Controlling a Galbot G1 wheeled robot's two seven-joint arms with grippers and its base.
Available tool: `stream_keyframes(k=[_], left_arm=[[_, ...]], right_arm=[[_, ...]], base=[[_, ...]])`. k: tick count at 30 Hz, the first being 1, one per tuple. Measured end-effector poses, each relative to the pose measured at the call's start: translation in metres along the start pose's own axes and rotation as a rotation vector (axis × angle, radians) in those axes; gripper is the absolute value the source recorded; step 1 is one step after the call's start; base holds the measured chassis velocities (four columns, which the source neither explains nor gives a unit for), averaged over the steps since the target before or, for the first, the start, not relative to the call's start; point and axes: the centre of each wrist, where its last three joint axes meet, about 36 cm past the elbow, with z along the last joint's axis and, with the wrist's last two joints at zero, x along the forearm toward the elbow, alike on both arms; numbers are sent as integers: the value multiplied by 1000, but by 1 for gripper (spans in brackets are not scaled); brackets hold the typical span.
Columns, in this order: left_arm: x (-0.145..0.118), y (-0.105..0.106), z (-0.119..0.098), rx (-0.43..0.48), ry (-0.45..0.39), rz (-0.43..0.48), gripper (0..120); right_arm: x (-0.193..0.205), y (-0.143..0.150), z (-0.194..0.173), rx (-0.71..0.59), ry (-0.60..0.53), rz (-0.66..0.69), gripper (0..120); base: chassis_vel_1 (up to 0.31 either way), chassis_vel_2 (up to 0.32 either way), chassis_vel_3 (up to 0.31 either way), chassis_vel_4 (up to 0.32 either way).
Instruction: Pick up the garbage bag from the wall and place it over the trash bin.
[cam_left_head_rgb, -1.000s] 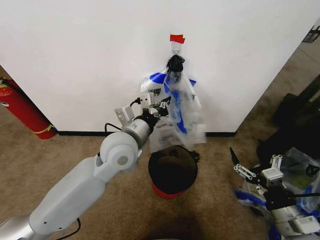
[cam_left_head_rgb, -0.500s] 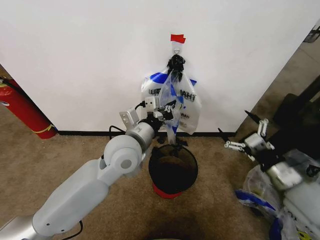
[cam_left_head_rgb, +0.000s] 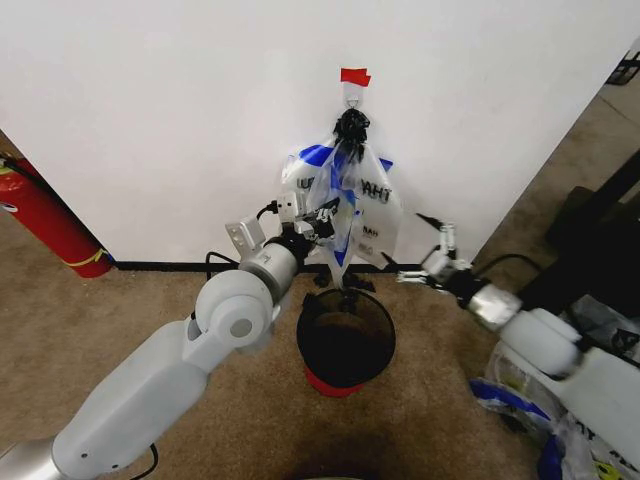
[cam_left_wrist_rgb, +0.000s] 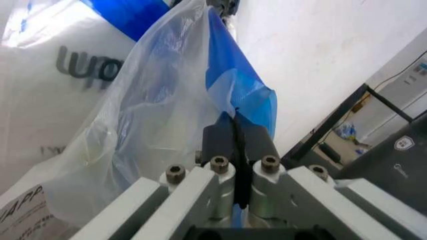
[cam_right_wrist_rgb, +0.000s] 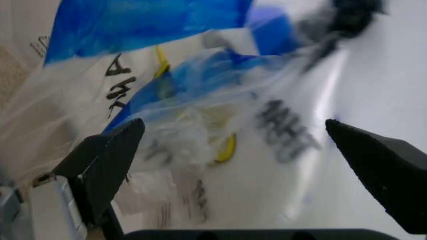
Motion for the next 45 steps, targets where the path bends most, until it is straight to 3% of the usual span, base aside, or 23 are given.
stream_keyframes(k=[11, 19, 25, 35, 39, 45], left_arm=[[5, -2, 1, 8, 5, 6, 0], [8, -2, -1, 6, 5, 9, 0], [10, -2, 0, 8, 5, 10, 0], [10, -3, 2, 18, 6, 12, 0], [12, -5, 1, 18, 3, 17, 0], [14, -5, 0, 19, 1, 17, 0]], right_arm=[[-59, 28, 2, 30, -26, -79, 100], [-77, 32, 2, 92, -4, -100, 98], [-76, 24, -3, 129, 48, -120, 79], [-104, 23, -21, 170, 72, -148, 67], [-110, 27, -35, 181, 195, -155, 54], [-119, 27, -52, 175, 266, -153, 35]], base=[[0, 0, 0, 0], [0, 0, 0, 0], [0, 0, 0, 0], [0, 0, 0, 0], [0, 0, 0, 0], [0, 0, 0, 0]])
